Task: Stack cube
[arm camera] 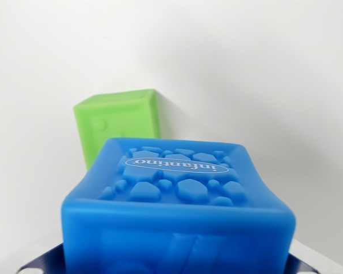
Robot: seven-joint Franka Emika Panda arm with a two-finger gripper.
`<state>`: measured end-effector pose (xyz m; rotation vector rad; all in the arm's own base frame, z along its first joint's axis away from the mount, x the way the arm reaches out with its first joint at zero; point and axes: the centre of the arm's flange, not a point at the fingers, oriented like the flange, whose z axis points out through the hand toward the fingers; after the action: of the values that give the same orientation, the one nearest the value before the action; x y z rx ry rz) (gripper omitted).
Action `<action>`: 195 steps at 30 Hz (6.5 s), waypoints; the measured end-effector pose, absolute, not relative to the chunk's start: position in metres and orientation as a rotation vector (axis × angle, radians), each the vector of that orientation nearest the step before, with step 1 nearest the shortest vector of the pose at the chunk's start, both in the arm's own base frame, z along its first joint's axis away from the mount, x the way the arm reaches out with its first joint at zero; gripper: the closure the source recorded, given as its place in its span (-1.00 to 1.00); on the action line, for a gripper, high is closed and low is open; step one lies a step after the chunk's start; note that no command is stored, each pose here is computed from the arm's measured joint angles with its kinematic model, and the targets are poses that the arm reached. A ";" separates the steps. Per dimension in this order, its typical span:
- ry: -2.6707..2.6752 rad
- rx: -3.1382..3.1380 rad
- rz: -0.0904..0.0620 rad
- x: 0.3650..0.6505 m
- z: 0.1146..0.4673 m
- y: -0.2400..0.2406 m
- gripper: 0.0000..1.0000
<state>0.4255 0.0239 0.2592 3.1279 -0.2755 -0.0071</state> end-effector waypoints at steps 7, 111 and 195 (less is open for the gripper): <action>-0.191 3.134 -0.007 0.417 0.259 0.034 1.00; -0.042 3.142 -0.003 0.402 0.180 0.052 -1.00; -0.041 3.137 0.004 0.402 0.463 0.053 -1.00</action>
<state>0.4024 0.0533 0.4633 3.1372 -0.0414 0.0044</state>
